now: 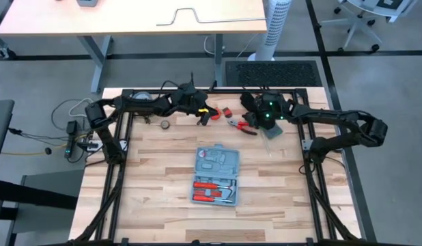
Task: Prefit tool cases
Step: Put the orange pliers into the gray toolbox
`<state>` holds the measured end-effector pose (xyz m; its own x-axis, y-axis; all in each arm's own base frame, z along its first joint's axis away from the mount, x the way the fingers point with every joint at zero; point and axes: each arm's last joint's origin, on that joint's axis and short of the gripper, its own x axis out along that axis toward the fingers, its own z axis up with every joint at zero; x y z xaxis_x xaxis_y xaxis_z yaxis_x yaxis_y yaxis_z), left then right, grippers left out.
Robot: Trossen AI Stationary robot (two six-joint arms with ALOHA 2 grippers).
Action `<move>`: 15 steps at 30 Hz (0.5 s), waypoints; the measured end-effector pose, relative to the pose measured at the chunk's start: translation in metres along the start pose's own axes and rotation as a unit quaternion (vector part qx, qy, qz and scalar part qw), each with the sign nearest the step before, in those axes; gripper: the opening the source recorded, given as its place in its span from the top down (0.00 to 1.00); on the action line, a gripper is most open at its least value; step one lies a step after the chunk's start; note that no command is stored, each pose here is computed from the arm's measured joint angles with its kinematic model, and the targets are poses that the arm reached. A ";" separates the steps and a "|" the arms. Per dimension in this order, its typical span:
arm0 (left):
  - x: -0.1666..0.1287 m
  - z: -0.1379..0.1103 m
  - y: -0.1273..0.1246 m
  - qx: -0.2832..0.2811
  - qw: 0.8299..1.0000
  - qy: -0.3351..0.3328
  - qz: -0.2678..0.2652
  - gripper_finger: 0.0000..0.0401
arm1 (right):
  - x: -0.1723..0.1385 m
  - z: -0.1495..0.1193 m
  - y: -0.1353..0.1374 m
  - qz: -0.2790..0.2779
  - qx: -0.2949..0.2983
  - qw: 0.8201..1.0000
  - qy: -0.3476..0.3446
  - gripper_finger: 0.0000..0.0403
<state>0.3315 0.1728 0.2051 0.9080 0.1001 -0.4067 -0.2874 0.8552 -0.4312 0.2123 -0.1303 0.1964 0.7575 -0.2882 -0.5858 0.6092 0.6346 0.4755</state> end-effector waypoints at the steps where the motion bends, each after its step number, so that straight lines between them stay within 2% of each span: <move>1: 0.002 0.001 0.001 0.007 1.000 0.009 -0.007 0.84 | 0.000 -0.001 0.001 0.001 0.007 1.000 0.003 0.65; 9: -0.010 0.019 0.018 0.063 0.997 0.020 -0.038 0.84 | 0.003 -0.012 0.019 0.018 0.066 0.997 0.023 0.65; 15: -0.021 0.026 0.042 0.040 0.999 0.012 -0.025 0.84 | 0.004 -0.017 0.027 -0.005 0.095 0.995 0.004 0.65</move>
<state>0.3080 0.2194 0.2166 0.9128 0.0459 -0.4058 -0.2166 0.8968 -0.3858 0.2272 -0.1023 0.1958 0.7501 -0.2875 -0.5956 0.6502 0.4852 0.5846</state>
